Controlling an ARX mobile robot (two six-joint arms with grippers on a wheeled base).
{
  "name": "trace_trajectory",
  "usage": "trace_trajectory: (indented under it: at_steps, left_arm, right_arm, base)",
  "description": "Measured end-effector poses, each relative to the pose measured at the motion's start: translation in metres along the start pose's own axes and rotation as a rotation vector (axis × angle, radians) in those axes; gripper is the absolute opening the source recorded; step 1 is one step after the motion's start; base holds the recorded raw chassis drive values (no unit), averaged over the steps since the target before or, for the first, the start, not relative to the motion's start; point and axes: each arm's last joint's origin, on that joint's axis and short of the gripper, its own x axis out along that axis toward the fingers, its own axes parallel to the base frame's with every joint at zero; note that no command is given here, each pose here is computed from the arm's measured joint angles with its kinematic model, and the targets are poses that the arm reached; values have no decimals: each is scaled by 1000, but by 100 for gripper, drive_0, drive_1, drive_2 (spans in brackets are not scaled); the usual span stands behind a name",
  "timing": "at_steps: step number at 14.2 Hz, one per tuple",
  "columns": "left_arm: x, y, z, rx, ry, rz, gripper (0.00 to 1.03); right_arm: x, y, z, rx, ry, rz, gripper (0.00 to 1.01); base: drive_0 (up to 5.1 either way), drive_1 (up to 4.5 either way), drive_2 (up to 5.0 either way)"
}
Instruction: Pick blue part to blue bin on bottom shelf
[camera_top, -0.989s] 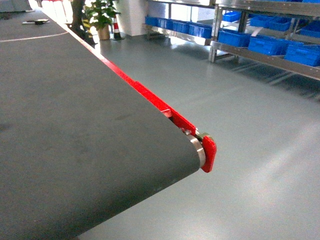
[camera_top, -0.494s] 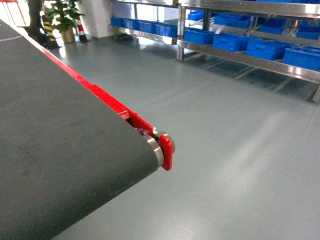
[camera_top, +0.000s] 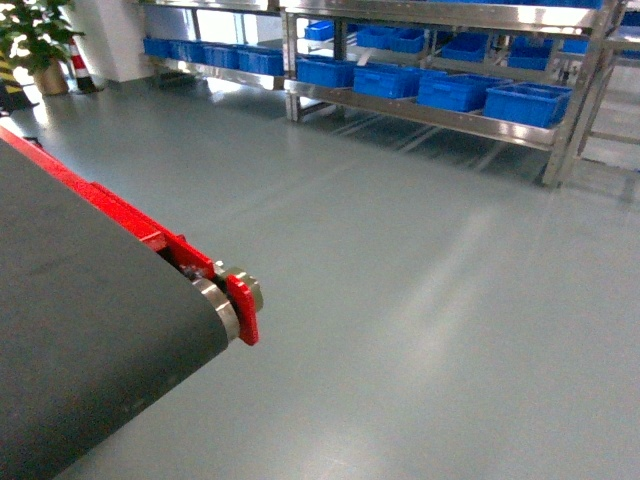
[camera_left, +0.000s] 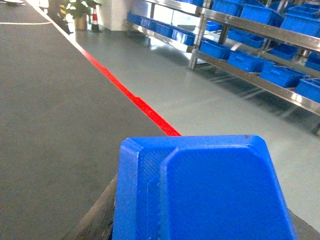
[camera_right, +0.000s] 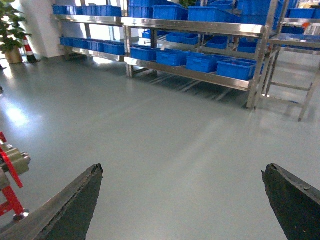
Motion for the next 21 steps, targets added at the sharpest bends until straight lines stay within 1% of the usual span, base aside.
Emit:
trace_trajectory:
  at_steps: [21]
  left_arm:
    - [0, 0, 0, 0, 0, 0, 43]
  right_arm:
    - [0, 0, 0, 0, 0, 0, 98]
  base:
    - [-161, -161, -161]
